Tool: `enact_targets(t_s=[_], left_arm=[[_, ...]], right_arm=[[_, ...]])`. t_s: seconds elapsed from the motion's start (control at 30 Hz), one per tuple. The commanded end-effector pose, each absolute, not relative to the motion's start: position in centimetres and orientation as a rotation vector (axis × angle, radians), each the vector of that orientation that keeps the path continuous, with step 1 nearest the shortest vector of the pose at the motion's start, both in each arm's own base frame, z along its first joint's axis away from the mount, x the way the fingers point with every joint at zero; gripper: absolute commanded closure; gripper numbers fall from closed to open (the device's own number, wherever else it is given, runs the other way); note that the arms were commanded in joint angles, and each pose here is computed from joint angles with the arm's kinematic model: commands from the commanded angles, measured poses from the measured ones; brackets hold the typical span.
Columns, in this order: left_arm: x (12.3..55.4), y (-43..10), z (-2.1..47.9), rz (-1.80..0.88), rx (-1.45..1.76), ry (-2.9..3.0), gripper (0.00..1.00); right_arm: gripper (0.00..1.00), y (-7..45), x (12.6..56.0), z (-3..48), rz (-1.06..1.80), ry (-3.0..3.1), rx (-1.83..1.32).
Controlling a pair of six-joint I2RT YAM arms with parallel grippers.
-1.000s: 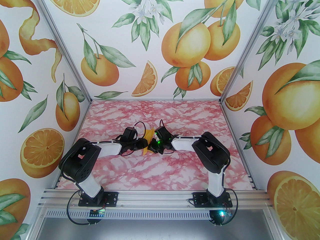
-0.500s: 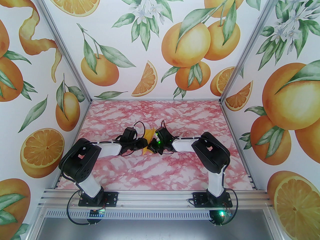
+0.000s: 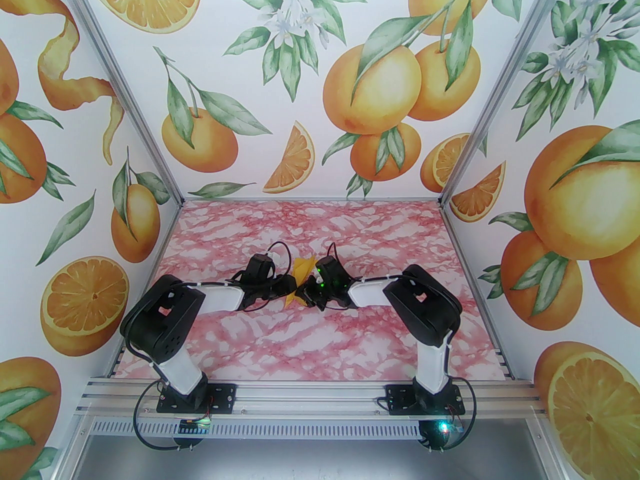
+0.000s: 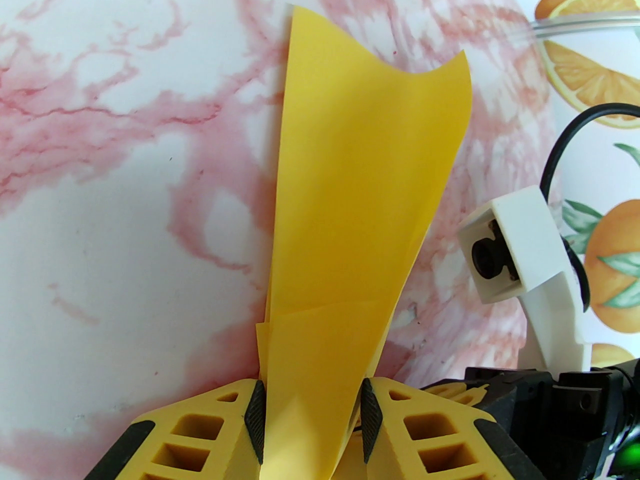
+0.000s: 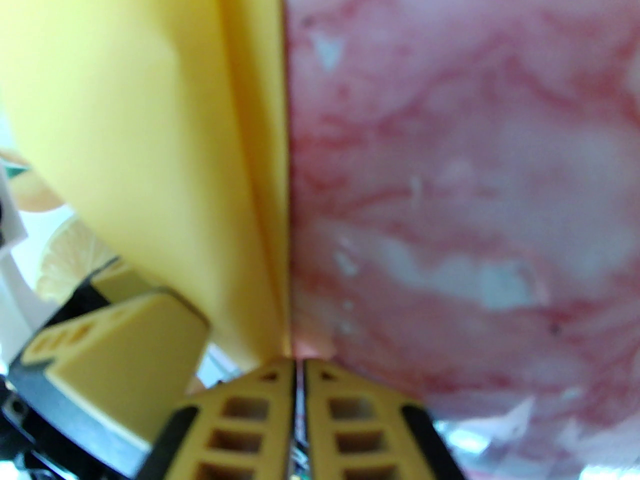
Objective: Fold a paper plane with a square sheet of paper (fold left side to right side)
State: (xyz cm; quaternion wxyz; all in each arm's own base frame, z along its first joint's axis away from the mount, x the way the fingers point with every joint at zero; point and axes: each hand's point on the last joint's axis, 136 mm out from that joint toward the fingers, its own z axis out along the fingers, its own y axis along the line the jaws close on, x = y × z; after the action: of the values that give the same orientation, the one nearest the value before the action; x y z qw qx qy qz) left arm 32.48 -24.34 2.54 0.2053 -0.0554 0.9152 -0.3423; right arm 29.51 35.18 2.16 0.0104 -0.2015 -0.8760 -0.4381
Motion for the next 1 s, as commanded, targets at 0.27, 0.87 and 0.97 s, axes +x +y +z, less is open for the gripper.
enact_targets(t_s=[0.27,0.87,0.97], left_arm=[[30.8,-24.8,0.2,-0.936,-0.129,2.633,0.63],[31.0,-24.8,0.6,-0.934,-0.133,2.626,0.63],[31.2,-25.0,0.9,-0.948,-0.134,2.617,0.62]], right_arm=[[0.83,35.7,31.6,2.7,-1.457,-2.756,-0.653],[0.74,31.6,30.9,3.6,-1.250,-2.961,-0.507],[0.73,30.3,32.0,4.2,-1.202,-3.013,-0.497]])
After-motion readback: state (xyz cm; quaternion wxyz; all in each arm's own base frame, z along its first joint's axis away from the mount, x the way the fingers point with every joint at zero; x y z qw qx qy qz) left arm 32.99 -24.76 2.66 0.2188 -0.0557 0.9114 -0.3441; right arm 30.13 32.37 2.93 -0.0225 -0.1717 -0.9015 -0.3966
